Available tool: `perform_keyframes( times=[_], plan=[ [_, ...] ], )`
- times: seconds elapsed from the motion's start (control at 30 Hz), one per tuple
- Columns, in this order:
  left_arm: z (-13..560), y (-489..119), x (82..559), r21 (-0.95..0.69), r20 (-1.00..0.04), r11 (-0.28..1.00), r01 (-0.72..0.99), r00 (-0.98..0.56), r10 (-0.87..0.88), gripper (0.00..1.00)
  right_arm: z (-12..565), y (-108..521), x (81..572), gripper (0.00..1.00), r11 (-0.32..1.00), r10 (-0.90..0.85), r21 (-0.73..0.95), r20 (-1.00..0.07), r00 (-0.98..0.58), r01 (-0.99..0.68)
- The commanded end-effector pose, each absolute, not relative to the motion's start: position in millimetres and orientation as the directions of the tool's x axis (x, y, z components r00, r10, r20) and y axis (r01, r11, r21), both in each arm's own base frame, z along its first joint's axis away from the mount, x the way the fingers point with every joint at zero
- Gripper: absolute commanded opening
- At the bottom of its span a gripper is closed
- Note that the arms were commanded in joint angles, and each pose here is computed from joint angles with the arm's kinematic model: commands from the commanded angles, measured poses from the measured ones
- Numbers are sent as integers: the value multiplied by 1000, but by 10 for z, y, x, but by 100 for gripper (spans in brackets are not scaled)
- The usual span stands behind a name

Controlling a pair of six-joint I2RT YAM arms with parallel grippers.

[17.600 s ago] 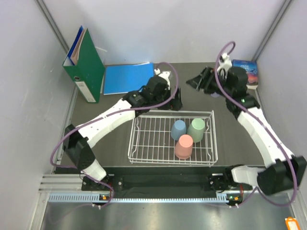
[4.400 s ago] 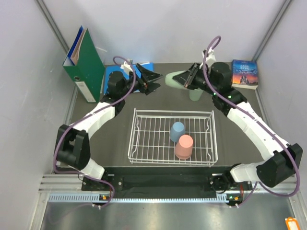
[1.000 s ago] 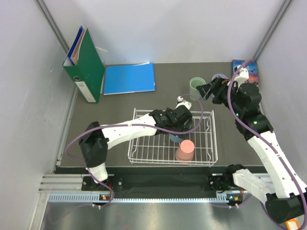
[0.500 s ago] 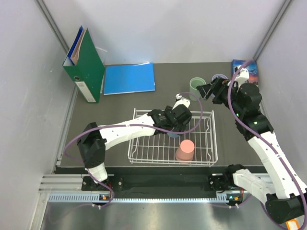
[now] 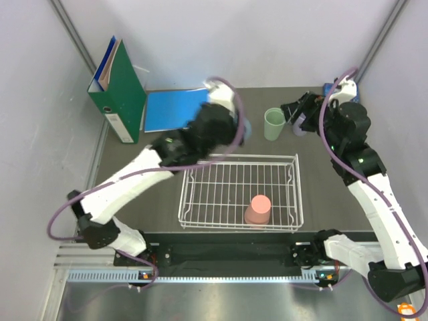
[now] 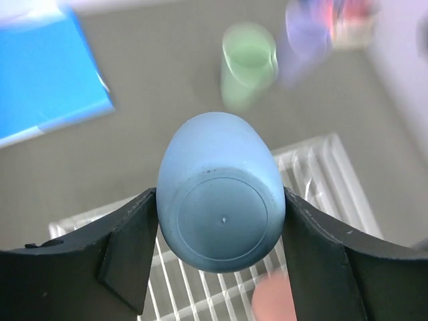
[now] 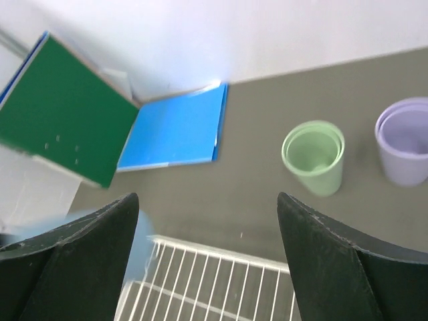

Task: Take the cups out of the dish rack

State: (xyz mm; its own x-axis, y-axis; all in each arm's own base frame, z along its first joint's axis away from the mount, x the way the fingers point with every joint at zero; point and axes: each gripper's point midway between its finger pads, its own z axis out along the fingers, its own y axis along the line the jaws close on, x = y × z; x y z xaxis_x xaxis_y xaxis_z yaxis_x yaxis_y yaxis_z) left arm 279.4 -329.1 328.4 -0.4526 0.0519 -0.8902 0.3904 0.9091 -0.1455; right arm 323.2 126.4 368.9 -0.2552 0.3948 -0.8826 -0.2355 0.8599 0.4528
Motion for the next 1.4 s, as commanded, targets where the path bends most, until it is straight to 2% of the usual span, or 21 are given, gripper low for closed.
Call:
perform_keyframes(
  times=[0.0, 0.03, 0.07, 0.1, 0.17, 0.2, 0.23, 0.3, 0.33, 0.37, 0.4, 0.43, 0.53, 0.8, 1.27, 1.3, 1.37],
  plan=[
    [4031, -2663, 3179, -354, -895, 890, 287, -379, -234, 0, 3947, 1144, 3390, 84, 881, 407, 438, -894, -189, -176],
    [4020, -2400, 3407, -406, -874, 886, 223, -379, -305, 0, 3909, 1159, 3418, 84, 875, 420, 453, -886, -196, -171],
    [4068, -2355, 3419, -495, -833, 841, 221, -398, -385, 0, 3877, 1190, 3440, 82, 856, 455, 489, -866, -206, -166],
    [3964, -2468, 3444, -555, -798, 781, 285, -446, -405, 0, 3971, 1223, 3461, 82, 838, 482, 510, -859, -173, -195],
    [3924, -2377, 3534, -676, -710, 680, 283, -496, -499, 0, 3930, 1358, 3415, 81, 792, 517, 552, -834, -193, -262],
    [3914, -2448, 3548, -726, -676, 585, 363, -535, -507, 0, 4042, 1489, 3365, 81, 753, 520, 556, -831, -200, -353],
    [3871, -2511, 3549, -790, -603, 504, 350, -591, -536, 0, 4030, 1578, 3373, 81, 732, 512, 560, -828, -228, -388],
    [4102, -2554, 3582, -822, -568, 351, 449, -590, -575, 0, 4100, 1751, 3321, 81, 670, 512, 577, -815, -272, -468],
    [3942, -2623, 3528, -878, -475, 251, 408, -674, -566, 0, 4088, 1799, 3321, 81, 646, 519, 590, -805, -288, -485],
    [3963, -2628, 3513, -889, -447, 193, 416, -690, -570, 0, 4102, 1848, 3311, 81, 610, 541, 616, -783, -306, -498],
    [4163, -2580, 3504, -858, -462, 113, 502, -654, -599, 0, 4114, 1919, 3252, 81, 572, 539, 623, -776, -327, -534],
    [4042, -2596, 3488, -898, -372, 32, 438, -720, -586, 0, 4148, 1958, 3241, 81, 539, 553, 619, -771, -315, -571],
    [4106, -2555, 3452, -882, -314, -115, 456, -754, -577, 0, 4170, 2074, 3187, 79, 439, 585, 669, -719, -374, -599],
    [4021, -2627, 3544, -893, -265, -169, 417, -791, -551, 0, 4082, 2327, 3167, 75, 327, 567, 711, -675, -472, -623],
    [3891, -2881, 3457, -909, -263, -157, 386, -824, -502, 0, 4191, 2839, 3208, 73, 276, 511, 691, -694, -508, -668],
    [3890, -2903, 3439, -909, -264, -158, 385, -827, -496, 0, 4186, 2896, 3185, 73, 268, 503, 692, -694, -516, -670],
    [3871, -2932, 3423, -912, -266, -153, 380, -833, -486, 0, 4122, 2965, 3185, 62, 267, 488, 699, -691, -533, -663]
  ],
)
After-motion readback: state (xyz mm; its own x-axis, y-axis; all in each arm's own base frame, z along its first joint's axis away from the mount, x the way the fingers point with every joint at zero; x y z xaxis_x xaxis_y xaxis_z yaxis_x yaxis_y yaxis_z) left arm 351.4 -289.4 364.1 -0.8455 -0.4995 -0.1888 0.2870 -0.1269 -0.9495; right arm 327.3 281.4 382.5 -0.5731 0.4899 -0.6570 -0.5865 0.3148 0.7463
